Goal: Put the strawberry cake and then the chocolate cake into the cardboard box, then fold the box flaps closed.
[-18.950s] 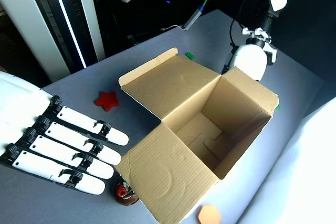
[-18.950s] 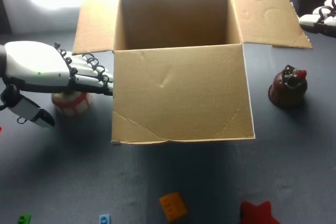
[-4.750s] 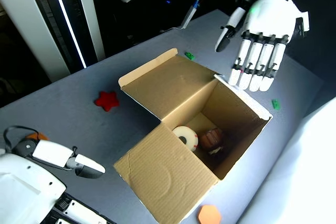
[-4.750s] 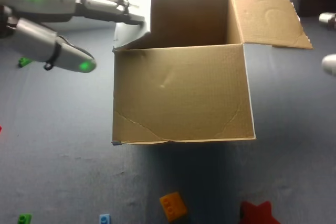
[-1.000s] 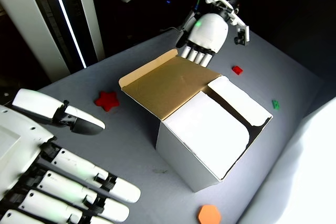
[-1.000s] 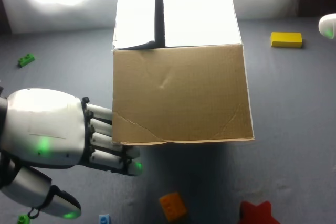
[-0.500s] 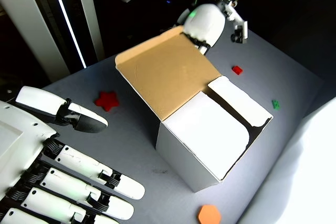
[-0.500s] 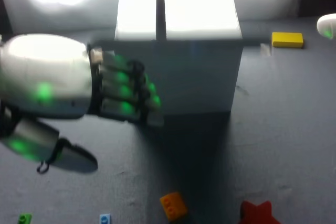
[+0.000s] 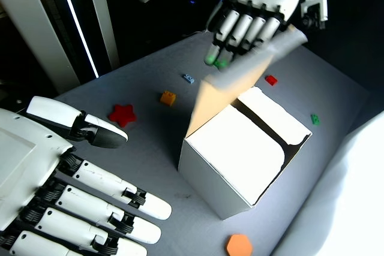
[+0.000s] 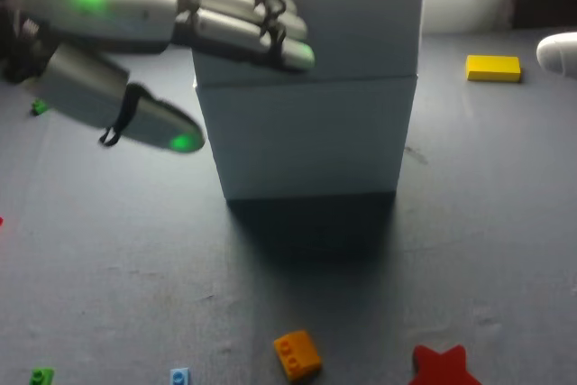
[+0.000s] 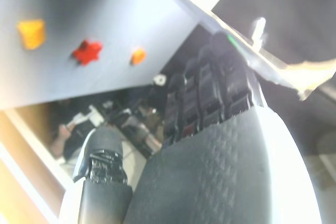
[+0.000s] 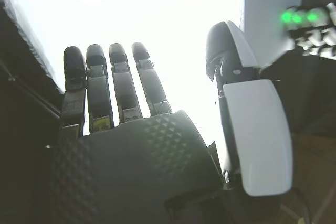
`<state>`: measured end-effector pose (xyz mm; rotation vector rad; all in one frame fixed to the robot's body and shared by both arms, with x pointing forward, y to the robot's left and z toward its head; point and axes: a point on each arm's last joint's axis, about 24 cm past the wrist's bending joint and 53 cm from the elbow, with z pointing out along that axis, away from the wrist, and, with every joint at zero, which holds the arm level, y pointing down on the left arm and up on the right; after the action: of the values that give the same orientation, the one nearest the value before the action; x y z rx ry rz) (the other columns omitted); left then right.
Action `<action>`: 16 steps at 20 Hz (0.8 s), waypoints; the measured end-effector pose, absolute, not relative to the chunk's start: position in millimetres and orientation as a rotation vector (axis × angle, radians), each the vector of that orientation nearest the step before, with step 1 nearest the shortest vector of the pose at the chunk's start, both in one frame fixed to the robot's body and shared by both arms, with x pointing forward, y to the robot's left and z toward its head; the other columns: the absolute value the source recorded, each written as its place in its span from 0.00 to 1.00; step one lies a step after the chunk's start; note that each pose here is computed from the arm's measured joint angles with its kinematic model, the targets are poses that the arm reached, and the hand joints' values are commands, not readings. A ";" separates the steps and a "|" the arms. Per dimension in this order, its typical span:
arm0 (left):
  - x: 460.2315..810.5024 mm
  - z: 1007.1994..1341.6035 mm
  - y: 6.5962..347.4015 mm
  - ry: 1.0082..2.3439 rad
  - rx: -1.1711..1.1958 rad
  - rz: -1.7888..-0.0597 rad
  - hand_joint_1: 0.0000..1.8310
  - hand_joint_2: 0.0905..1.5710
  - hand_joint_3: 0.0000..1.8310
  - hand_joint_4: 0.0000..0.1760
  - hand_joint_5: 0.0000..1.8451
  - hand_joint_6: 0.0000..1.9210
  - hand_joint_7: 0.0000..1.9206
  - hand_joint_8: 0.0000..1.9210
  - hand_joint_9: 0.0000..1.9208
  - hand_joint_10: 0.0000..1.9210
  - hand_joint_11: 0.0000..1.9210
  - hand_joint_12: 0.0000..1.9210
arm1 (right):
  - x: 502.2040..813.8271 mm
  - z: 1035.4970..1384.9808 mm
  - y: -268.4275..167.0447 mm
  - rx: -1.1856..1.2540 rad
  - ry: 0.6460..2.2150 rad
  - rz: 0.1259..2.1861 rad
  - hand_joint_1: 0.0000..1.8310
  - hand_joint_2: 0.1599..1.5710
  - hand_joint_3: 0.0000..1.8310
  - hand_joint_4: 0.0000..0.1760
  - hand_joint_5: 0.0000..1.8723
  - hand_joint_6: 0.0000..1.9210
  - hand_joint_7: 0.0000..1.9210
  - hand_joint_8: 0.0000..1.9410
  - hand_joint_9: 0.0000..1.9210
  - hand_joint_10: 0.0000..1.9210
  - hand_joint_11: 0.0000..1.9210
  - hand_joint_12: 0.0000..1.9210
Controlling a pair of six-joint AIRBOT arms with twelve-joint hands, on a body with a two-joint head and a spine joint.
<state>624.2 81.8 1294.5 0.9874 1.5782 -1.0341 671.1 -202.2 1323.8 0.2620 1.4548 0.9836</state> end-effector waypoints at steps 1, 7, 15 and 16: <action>629.9 1294.8 80.3 1.581 0.985 -1.035 0.00 0.83 0.00 0.15 0.07 0.00 0.09 0.00 0.08 0.00 0.00 0.34 | 671.1 1323.8 -202.4 0.262 1.455 0.983 0.11 0.75 0.00 0.00 0.05 0.00 0.07 0.00 0.09 0.00 0.00 0.35; 684.6 1286.0 79.6 1.628 0.932 -0.983 0.00 0.83 0.00 0.17 0.06 0.00 0.08 0.00 0.08 0.00 0.00 0.32 | 671.0 1324.8 -201.2 0.260 1.453 0.986 0.10 0.75 0.00 0.00 0.07 0.00 0.08 0.00 0.10 0.00 0.00 0.34; 696.5 1244.1 74.5 1.706 0.934 -0.979 0.00 0.83 0.00 0.16 0.05 0.00 0.07 0.00 0.08 0.00 0.00 0.28 | 670.2 1324.6 -199.8 0.257 1.455 0.988 0.08 0.77 0.00 0.00 0.05 0.00 0.06 0.00 0.09 0.00 0.00 0.29; 697.0 1243.7 74.4 1.708 0.922 -0.987 0.00 0.83 0.00 0.14 0.05 0.00 0.08 0.00 0.08 0.00 0.00 0.29 | 669.6 1324.6 -198.5 0.252 1.455 0.987 0.08 0.76 0.00 0.00 0.06 0.00 0.06 0.00 0.09 0.00 0.00 0.31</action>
<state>697.0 74.4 1243.7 0.9218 1.7082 -0.9867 669.6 -198.5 1324.6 0.2521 1.4553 0.9872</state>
